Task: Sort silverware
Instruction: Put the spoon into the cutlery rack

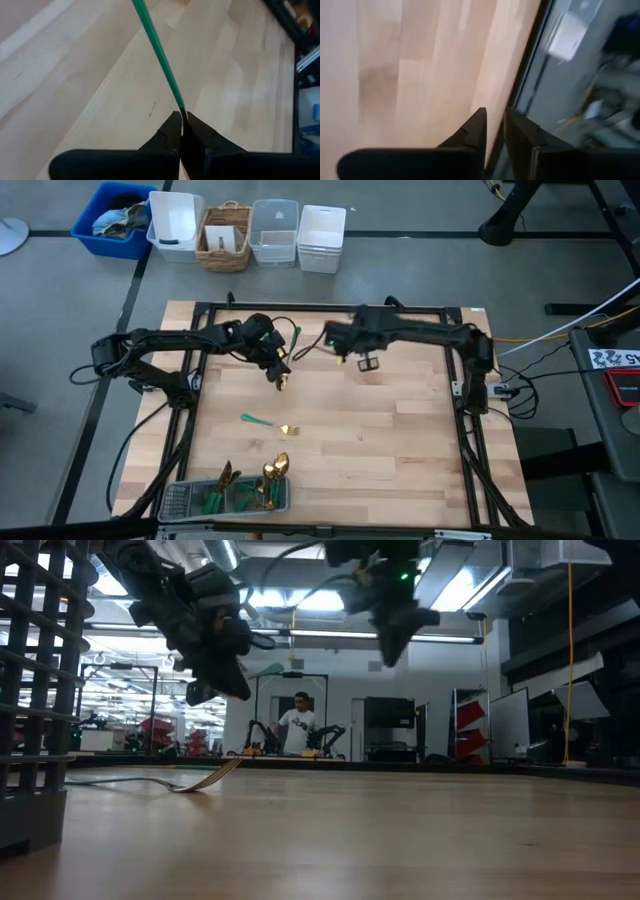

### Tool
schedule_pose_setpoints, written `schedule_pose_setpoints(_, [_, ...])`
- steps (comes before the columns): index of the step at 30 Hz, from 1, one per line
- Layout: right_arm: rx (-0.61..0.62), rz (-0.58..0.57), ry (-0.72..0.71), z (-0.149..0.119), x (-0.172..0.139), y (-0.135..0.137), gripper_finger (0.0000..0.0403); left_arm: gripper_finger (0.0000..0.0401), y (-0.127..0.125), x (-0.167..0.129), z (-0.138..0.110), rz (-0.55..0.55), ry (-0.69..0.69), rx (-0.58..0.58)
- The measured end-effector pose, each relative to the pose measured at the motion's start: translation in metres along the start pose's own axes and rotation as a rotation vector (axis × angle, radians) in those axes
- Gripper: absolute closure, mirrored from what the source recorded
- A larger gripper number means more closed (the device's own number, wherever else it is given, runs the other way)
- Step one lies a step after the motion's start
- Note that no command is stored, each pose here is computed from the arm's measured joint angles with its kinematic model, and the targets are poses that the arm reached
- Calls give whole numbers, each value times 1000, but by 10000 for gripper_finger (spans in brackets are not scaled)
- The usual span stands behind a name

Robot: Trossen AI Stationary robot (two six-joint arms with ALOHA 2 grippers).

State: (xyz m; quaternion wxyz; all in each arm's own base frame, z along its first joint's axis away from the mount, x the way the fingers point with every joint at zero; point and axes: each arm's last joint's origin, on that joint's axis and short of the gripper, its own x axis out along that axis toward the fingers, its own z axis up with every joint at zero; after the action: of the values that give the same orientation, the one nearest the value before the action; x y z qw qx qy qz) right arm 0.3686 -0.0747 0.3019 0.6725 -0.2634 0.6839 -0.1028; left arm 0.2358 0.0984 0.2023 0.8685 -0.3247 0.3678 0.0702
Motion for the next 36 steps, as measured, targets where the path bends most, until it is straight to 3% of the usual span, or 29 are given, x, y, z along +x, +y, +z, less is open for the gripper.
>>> schedule_pose_setpoints(5, [135,59,2,-35,-22,-16,371,400,-1,-1,8,-28,-71,-84])
schedule_pose_setpoints(10, [171,195,-135,-58,-54,-15,395,400,-6,-2,17,-84,-150,-137])
schedule_pose_setpoints(15, [194,254,-247,-88,-69,7,386,400,-8,-3,19,-126,-167,-82])
schedule_pose_setpoints(19, [302,240,-348,-124,-62,36,385,400,-8,-3,20,-126,-172,-60])
schedule_pose_setpoints(22, [394,200,-521,-145,-50,57,385,400,-11,-3,23,-147,-207,-74])
schedule_pose_setpoints(25, [488,139,-825,-150,-40,73,385,400,-16,-3,28,-179,-260,-96])
schedule_pose_setpoints(31, [492,106,-1414,-141,-25,94,385,401,-33,8,39,-267,-400,-172])
schedule_pose_setpoints(34, [446,127,-1517,-137,-20,98,385,401,-41,16,43,-296,-474,-177])
schedule_pose_setpoints(36, [443,132,-1513,-134,-18,99,384,401,-45,20,44,-302,-516,-172])
